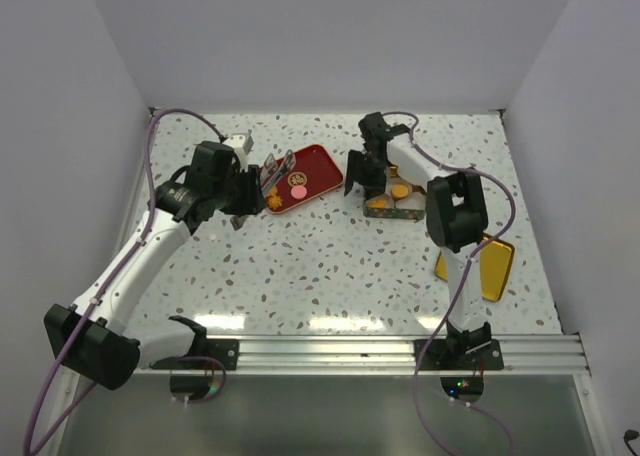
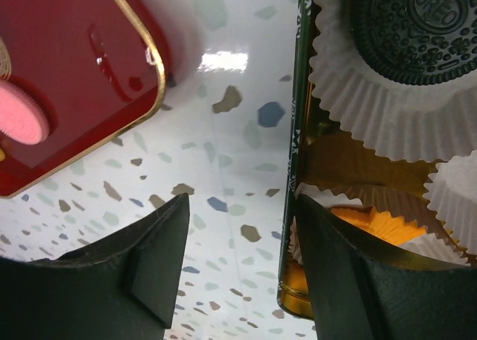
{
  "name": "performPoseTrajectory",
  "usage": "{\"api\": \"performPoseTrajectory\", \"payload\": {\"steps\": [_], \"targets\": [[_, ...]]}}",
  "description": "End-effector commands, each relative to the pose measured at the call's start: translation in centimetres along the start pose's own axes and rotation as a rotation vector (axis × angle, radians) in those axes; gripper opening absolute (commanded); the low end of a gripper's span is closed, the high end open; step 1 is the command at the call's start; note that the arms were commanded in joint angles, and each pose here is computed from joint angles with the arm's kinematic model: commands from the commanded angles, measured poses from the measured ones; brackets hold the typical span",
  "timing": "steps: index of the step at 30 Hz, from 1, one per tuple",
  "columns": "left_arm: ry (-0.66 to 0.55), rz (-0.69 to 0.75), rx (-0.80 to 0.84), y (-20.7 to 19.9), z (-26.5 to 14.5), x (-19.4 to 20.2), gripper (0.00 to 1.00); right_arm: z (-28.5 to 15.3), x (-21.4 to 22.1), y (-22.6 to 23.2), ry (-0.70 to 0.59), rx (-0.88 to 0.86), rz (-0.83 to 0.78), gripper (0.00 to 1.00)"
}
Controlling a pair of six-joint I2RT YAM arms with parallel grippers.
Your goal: Pack the cookies
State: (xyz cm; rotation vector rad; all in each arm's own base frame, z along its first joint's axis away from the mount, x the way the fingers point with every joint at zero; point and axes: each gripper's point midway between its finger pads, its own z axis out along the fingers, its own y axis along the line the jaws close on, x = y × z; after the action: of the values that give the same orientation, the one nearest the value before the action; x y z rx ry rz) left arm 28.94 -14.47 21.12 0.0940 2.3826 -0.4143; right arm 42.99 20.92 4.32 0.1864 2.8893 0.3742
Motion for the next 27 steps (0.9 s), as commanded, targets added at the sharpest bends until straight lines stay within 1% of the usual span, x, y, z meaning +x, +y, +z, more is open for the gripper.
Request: {"api": "performPoseTrajectory", "payload": {"steps": [1,6,9,11,13,14,15,17,21,22,23,24,27], "targets": [[-0.058,-0.001,0.005,-0.1,-1.1,-1.2,0.49,-2.8,0.1,3.6,-0.026,-0.124,0.007,0.62],[-0.033,0.013,-0.026,0.6,-0.6,-0.6,0.49,-3.6,2.6,7.6,0.012,-0.224,-0.033,0.62],[-0.02,0.021,-0.03,0.7,-0.2,-0.3,0.49,-4.8,3.8,9.0,0.022,-0.264,-0.045,0.62],[-0.016,0.025,-0.032,0.8,0.1,-0.2,0.49,-5.9,3.6,8.8,0.0,-0.254,-0.055,0.65],[-0.004,0.033,-0.032,0.8,0.6,-0.1,0.49,-6.9,3.4,7.8,-0.018,-0.203,-0.083,0.74],[0.001,0.036,-0.031,0.8,0.7,0.0,0.49,-7.2,2.8,6.9,-0.049,-0.148,-0.095,0.78],[0.014,0.042,-0.032,0.9,1.1,0.1,0.49,-8.4,2.6,6.4,-0.06,-0.117,-0.12,0.86],[0.026,0.055,-0.036,1.0,1.5,0.2,0.49,-9.6,2.1,5.5,-0.08,-0.07,-0.135,0.91],[0.084,0.086,-0.049,1.4,3.2,0.9,0.48,-13.6,1.3,3.2,-0.151,0.02,-0.155,0.95],[0.092,0.098,-0.051,1.5,3.6,1.0,0.48,-15.6,1.2,3.2,-0.189,0.011,-0.161,0.96],[0.101,0.102,-0.055,1.6,3.9,1.1,0.47,-16.4,1.3,2.9,-0.2,0.014,-0.163,0.96],[0.119,0.107,-0.057,1.7,4.6,1.3,0.47,-18.4,1.8,2.5,-0.225,0.006,-0.17,0.96],[0.154,0.118,-0.065,1.8,6.1,1.7,0.47,-20.3,3.0,1.2,-0.241,0.024,-0.175,0.97]]}}
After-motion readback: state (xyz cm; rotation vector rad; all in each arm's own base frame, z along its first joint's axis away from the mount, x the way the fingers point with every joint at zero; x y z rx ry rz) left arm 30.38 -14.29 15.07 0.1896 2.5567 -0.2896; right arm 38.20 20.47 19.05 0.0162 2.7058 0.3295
